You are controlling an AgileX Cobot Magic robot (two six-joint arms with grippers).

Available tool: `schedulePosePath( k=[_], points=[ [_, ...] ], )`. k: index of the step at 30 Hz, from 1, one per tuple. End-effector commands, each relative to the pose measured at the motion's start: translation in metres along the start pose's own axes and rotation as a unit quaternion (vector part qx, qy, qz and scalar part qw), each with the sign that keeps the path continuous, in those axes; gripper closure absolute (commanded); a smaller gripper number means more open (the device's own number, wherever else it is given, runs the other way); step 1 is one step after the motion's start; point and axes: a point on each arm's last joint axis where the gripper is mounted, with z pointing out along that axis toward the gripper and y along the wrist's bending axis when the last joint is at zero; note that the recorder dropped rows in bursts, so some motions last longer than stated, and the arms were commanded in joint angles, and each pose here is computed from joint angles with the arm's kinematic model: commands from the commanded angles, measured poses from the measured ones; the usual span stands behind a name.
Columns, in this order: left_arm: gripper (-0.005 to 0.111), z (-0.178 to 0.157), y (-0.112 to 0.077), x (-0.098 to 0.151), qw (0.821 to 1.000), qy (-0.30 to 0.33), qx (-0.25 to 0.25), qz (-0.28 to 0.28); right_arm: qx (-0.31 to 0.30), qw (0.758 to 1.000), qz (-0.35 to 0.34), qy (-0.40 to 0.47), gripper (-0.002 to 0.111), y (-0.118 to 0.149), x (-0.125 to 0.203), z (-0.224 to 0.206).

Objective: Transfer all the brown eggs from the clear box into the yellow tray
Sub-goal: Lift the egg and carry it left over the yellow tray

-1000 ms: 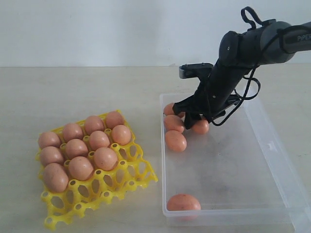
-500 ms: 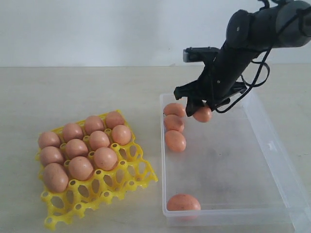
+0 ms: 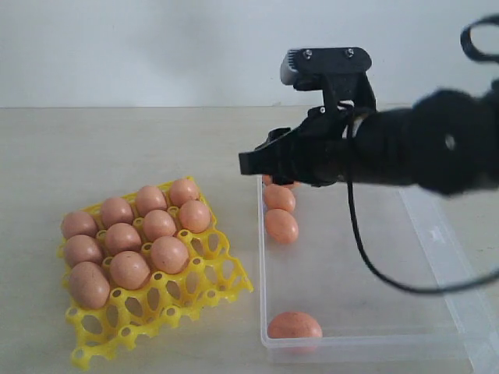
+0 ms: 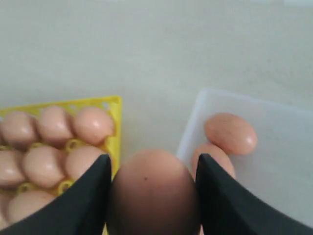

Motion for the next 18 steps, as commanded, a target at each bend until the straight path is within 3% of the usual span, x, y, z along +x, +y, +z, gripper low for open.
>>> schedulePosePath(
  k=[1, 7, 11, 13, 17, 18],
  points=[
    [0.103, 0.0, 0.0, 0.0, 1.0, -0.003, -0.001, 0.001, -0.04, 0.985, -0.03, -0.168, 0.108, 0.032, 0.017, -0.043],
    [0.103, 0.0, 0.0, 0.0, 1.0, -0.003, -0.001, 0.001, -0.082, 0.97, 0.0, -0.229, 0.108, 0.046, 0.022, -0.065],
    [0.103, 0.0, 0.0, 0.0, 1.0, -0.003, -0.001, 0.001, -0.129, 0.932, 0.146, -0.307, 0.108, 0.045, 0.007, -0.075],
    [0.103, 0.0, 0.0, 0.0, 1.0, -0.003, -0.001, 0.001, -0.176, 0.905, 0.202, -0.331, 0.108, 0.049, 0.002, -0.08],
    [0.103, 0.0, 0.0, 0.0, 1.0, -0.003, -0.001, 0.001, -0.261, 0.882, 0.206, -0.335, 0.108, 0.058, -0.013, -0.085],
    [0.103, 0.0, 0.0, 0.0, 1.0, -0.003, -0.001, 0.001, -0.302, 0.872, 0.208, -0.326, 0.108, 0.056, -0.029, -0.083]
  ],
)
